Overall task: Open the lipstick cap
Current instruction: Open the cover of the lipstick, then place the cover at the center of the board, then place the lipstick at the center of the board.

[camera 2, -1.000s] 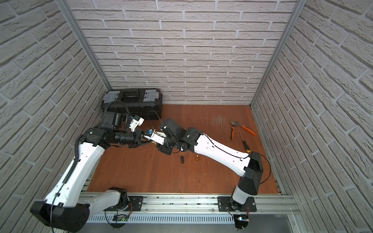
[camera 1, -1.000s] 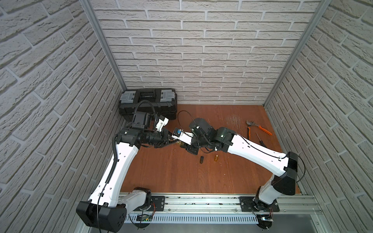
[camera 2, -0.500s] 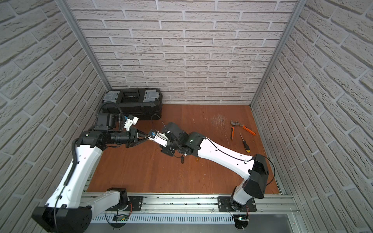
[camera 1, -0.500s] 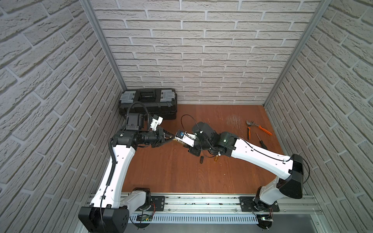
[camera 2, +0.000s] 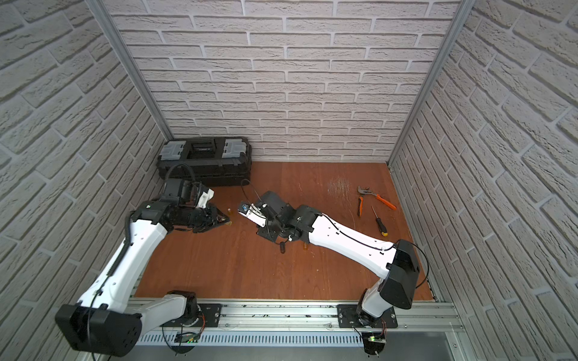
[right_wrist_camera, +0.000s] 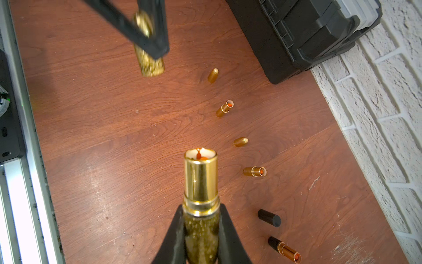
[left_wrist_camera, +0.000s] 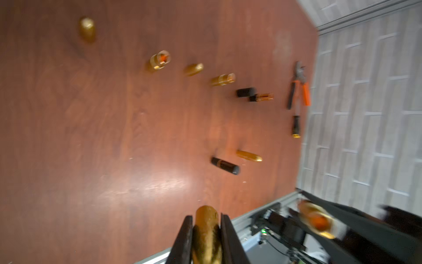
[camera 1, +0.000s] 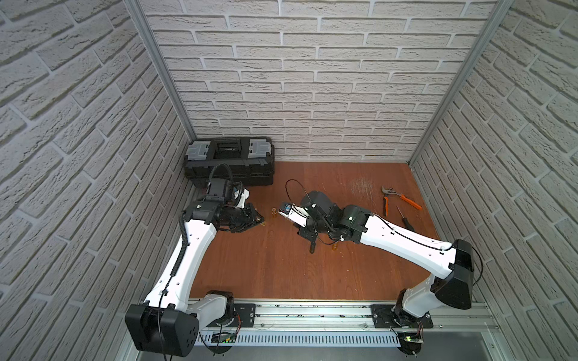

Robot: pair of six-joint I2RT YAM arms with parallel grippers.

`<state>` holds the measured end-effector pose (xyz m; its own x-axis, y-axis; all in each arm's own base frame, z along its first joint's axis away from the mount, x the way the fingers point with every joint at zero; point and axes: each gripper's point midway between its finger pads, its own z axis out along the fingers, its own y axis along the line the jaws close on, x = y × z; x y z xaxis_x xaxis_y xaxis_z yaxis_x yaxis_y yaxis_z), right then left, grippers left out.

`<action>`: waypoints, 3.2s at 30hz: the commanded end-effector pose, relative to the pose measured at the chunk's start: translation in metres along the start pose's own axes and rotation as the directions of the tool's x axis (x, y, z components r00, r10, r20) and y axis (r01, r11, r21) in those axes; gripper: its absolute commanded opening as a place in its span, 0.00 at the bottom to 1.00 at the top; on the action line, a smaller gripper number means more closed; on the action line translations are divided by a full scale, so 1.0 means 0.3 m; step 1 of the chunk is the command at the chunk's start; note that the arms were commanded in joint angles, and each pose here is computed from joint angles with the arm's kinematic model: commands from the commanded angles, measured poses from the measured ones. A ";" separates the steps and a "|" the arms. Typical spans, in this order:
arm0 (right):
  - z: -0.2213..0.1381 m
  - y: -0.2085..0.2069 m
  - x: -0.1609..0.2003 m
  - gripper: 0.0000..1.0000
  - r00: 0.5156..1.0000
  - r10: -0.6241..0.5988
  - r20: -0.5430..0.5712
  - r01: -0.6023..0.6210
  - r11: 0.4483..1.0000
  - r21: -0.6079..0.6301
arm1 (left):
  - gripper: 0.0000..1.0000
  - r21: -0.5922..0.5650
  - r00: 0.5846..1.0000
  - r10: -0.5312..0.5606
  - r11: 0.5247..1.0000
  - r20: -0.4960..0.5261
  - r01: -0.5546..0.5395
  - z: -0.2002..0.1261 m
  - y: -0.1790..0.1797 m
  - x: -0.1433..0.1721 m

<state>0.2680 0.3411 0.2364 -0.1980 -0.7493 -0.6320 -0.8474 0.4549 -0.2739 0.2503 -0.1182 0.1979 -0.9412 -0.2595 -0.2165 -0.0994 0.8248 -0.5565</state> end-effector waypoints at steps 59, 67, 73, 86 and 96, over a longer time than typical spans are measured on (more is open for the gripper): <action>-0.088 -0.015 0.012 0.05 0.999 0.049 0.014 -0.049 0.998 0.025 | 0.53 -0.262 0.998 0.048 0.964 0.046 -0.034 0.172 0.093 -0.048; -0.046 0.002 -0.020 0.06 0.998 0.058 0.032 -0.058 0.998 -0.003 | 0.56 0.221 0.999 -0.022 0.975 0.030 0.015 0.002 -0.168 -0.048; -0.018 0.022 -0.049 0.06 0.997 0.060 0.047 -0.058 0.998 -0.032 | 0.59 0.401 1.000 -0.007 0.916 0.016 0.000 -0.071 -0.287 -0.033; 0.019 0.027 -0.089 0.06 0.997 0.046 0.060 -0.043 0.998 -0.046 | 0.52 0.453 0.999 0.047 0.891 -0.027 -0.030 -0.059 -0.325 0.021; 0.032 0.033 -0.117 0.06 0.997 0.039 0.071 -0.035 0.998 -0.061 | 0.44 0.467 0.997 0.060 0.884 -0.037 -0.036 -0.045 -0.329 0.028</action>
<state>0.2699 0.3641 0.2344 -0.2284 -0.7225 -0.6526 -0.8635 0.4600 -0.2070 0.2481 -0.1902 0.2566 -0.9596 -0.2079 -0.1895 0.0529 0.5283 -0.8474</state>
